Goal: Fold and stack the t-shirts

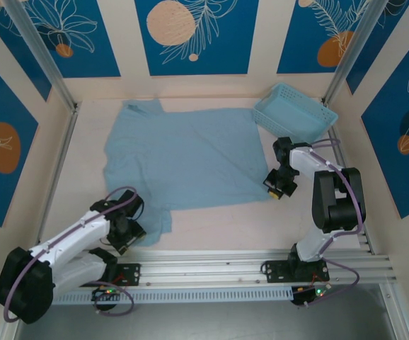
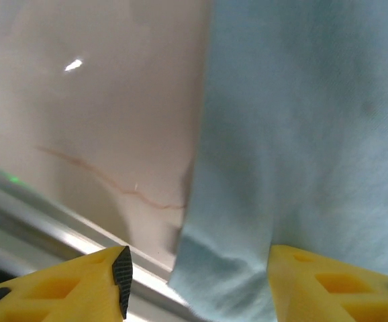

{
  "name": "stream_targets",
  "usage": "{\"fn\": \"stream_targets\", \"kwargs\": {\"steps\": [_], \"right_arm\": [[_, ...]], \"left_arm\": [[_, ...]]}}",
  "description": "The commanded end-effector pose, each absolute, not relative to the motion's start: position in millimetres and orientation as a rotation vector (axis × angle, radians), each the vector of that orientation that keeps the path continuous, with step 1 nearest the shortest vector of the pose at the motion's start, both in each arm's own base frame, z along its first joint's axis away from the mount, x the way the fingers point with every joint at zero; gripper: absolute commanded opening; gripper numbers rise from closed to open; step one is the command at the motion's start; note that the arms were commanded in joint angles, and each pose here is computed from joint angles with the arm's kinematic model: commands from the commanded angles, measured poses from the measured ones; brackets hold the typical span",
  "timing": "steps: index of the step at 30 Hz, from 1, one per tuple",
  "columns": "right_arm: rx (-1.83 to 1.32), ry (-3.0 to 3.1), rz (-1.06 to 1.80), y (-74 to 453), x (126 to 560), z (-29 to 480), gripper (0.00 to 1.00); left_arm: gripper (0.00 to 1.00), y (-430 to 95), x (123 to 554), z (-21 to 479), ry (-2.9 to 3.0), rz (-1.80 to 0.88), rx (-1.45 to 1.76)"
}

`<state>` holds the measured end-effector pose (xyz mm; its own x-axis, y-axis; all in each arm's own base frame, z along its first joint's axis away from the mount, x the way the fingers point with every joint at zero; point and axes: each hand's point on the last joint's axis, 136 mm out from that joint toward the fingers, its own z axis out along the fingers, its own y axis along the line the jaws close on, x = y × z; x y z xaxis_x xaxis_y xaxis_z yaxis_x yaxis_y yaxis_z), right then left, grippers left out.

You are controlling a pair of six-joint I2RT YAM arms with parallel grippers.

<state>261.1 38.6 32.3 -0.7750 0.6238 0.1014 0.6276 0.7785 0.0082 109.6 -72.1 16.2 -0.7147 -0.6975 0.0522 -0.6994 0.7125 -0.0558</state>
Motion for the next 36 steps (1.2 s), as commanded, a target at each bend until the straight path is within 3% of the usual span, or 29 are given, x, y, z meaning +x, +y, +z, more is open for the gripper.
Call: {"fn": "stream_targets", "kwargs": {"steps": [1,3,8,9,13,22,28,36], "right_arm": [[-1.009,-2.861,-0.092,41,253,36,0.0],[-1.011,-2.861,-0.092,41,253,36,0.0],[-1.022,-2.863,-0.089,40,254,37,0.0],[-1.022,-2.868,-0.09,40,254,38,0.0],[-1.02,-2.867,-0.079,38,247,42,0.0],[-1.022,-2.832,-0.111,43,208,55,0.0],[-1.033,-2.835,-0.168,52,216,65,0.0],[-1.12,-2.826,-0.245,55,267,88,0.0]], "left_arm": [[0.52,-87,136,19,-2.889,0.256,1.28],[0.43,-90,139,17,-2.888,0.264,1.262],[0.02,-86,136,17,-2.888,0.177,1.213],[0.0,-82,136,22,-2.903,0.147,1.214],[0.0,-56,120,45,-2.912,-0.022,1.265],[0.0,-28,88,96,-2.933,-0.032,1.457],[0.0,-57,158,119,-3.135,0.199,1.402],[0.0,-52,253,162,-3.219,0.129,1.426]]}}
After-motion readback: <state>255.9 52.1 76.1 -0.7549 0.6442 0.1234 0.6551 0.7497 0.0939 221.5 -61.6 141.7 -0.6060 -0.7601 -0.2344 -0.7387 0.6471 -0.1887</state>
